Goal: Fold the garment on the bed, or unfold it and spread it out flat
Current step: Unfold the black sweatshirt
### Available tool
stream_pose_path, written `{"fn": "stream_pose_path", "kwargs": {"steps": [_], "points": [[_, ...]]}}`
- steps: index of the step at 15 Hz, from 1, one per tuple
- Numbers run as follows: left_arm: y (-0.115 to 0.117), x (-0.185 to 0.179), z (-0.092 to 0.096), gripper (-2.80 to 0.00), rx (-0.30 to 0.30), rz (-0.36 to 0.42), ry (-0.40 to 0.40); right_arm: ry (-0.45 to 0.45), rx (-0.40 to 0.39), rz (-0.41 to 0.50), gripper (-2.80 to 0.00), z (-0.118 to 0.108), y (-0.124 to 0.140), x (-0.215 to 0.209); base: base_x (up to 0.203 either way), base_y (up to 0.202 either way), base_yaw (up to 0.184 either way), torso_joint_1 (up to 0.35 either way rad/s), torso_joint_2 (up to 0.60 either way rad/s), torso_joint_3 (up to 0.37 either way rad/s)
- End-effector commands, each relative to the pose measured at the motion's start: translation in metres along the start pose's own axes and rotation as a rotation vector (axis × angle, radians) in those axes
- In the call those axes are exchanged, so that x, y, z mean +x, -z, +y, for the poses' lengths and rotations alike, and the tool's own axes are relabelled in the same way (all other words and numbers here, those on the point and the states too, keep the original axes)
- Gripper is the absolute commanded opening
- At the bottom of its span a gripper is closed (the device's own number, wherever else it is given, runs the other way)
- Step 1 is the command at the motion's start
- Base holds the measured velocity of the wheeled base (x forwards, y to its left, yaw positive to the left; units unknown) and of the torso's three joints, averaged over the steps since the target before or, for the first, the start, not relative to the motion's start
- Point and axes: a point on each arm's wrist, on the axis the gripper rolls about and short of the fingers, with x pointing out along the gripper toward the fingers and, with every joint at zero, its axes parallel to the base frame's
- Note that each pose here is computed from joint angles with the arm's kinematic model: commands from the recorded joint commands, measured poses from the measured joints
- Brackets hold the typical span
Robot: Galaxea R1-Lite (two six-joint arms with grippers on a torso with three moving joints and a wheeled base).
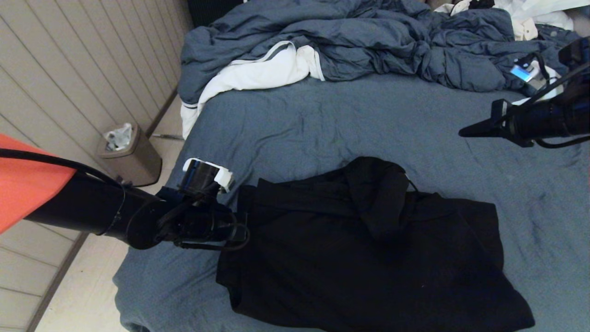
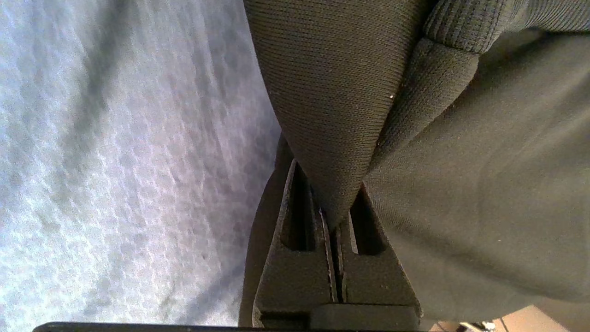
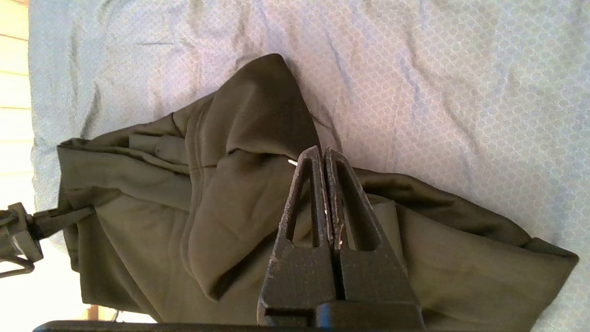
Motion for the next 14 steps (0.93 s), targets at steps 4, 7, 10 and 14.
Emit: {"fn": "stream_pose_path", "kwargs": {"steps": [4, 7, 10, 14], "points": [[-0.003, -0.011, -0.002, 0.0, 0.002, -0.024, 0.02, -0.001, 0.004, 0.007, -2.8, -0.001, 0.001, 0.002, 0.0, 0.0, 0.0, 0.0, 0.0, 0.0], [-0.002, -0.036, -0.006, 0.0, 0.012, -0.059, 0.033, -0.003, -0.001, 0.011, -2.8, -0.001, 0.002, 0.003, 0.0, 0.0, 0.0, 0.0, 0.0, 0.0], [-0.013, -0.074, -0.007, 0.0, 0.003, -0.161, 0.052, -0.005, -0.01, 0.014, -2.8, -0.001, 0.002, 0.003, 0.0, 0.0, 0.0, 0.0, 0.0, 0.0], [-0.018, -0.122, -0.007, 0.0, 0.003, -0.245, 0.058, -0.004, -0.01, 0.014, -2.8, 0.0, 0.003, 0.002, 0.0, 0.0, 0.0, 0.0, 0.0, 0.0]]}}
